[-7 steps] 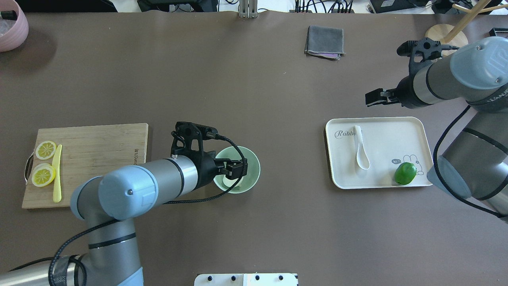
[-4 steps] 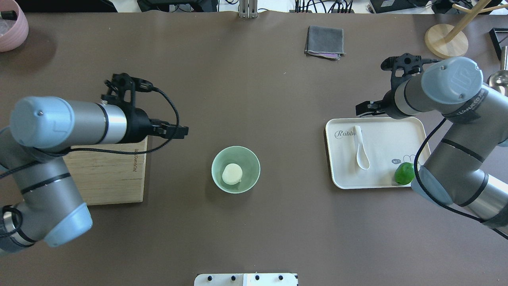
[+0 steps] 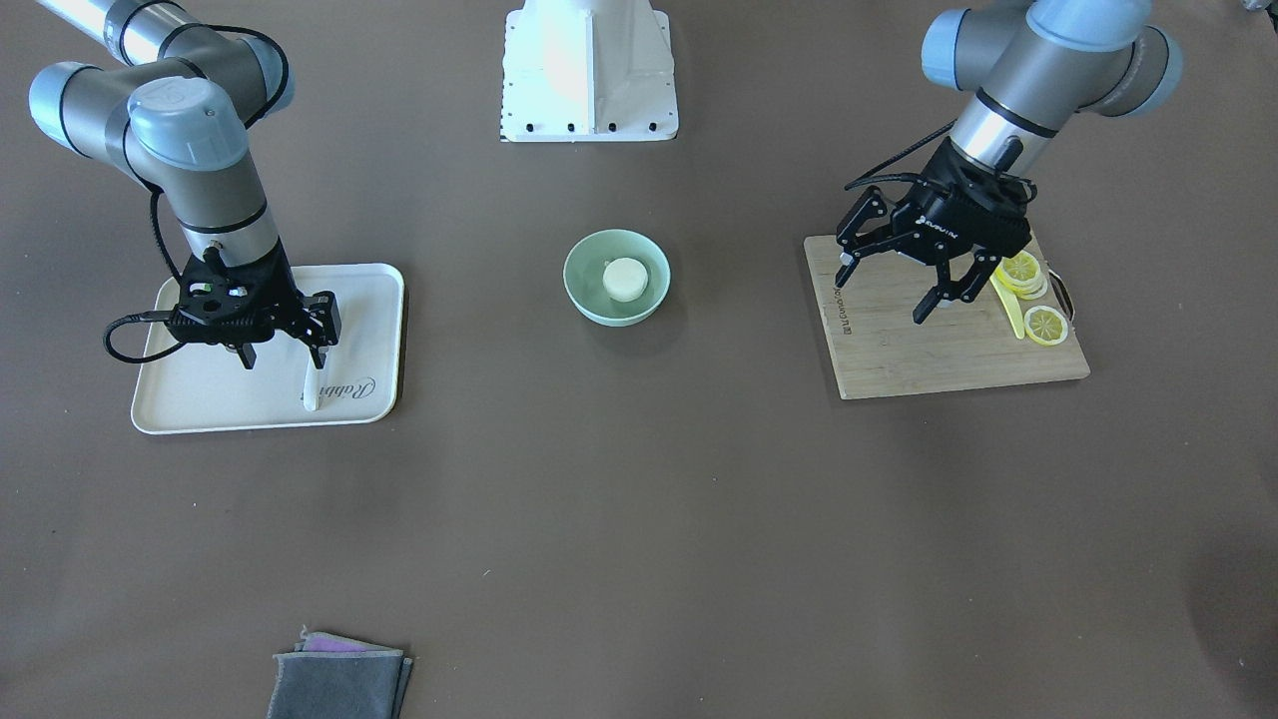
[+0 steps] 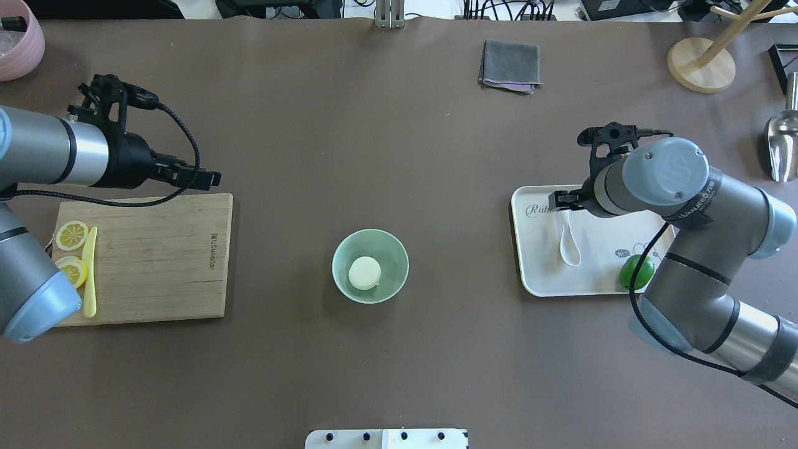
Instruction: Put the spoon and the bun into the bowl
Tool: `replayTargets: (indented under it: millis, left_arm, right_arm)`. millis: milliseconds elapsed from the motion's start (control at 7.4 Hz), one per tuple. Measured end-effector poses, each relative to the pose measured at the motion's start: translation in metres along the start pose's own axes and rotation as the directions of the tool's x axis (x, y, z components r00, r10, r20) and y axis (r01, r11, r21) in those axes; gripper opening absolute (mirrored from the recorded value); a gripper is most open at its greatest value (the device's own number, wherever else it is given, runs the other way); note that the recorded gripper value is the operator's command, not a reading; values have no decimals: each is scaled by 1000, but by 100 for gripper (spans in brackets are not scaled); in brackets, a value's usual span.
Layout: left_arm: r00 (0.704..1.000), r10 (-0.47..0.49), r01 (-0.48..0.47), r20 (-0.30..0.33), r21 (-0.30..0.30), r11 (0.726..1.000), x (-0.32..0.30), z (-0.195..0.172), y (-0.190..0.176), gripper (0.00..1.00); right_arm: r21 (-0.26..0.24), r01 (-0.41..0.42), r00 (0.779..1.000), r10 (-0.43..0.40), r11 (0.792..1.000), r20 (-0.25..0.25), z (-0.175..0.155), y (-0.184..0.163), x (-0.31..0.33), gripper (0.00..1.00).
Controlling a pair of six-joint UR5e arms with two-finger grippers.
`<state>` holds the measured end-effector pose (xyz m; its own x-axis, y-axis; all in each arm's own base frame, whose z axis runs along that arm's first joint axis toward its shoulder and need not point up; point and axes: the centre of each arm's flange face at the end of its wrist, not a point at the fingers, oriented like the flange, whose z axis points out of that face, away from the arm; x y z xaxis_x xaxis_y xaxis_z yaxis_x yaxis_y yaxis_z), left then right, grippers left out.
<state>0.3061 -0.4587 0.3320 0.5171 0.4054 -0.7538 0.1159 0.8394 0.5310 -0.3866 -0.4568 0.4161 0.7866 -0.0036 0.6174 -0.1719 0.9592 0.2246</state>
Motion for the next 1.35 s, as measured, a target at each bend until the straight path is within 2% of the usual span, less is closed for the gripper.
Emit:
replayTargets:
  millis: [135,405,541,676,1081,1351]
  left_arm:
    - [1000,1,-1,2,0,1000,-2,-1,0,97]
    - [1000,2,-2,6,3,1000,-3,-1,0,97]
    - [1000,1,-1,9,5,1000,-4,-1,0,97]
    - [1000,0,0,11,5,1000,-4,0,-1,97]
    - [1000,-1,1,14,5,1000,-5,1,0,97]
    - [1000,-2,2,16,3,1000,-6,1,0,97]
  right_arm:
    - [2,-1,1000,1,1000,-2,12,5,-1,66]
    - [13,-22,999,21,1000,30,28,12,-5,48]
    - [16,-27,999,26,1000,39,30,14,-6,33]
    - [16,-29,999,28,999,43,30,15,-6,0]
    - [18,-30,998,29,999,49,28,16,-8,0]
    - [25,-26,997,24,999,76,10,12,-19,0]
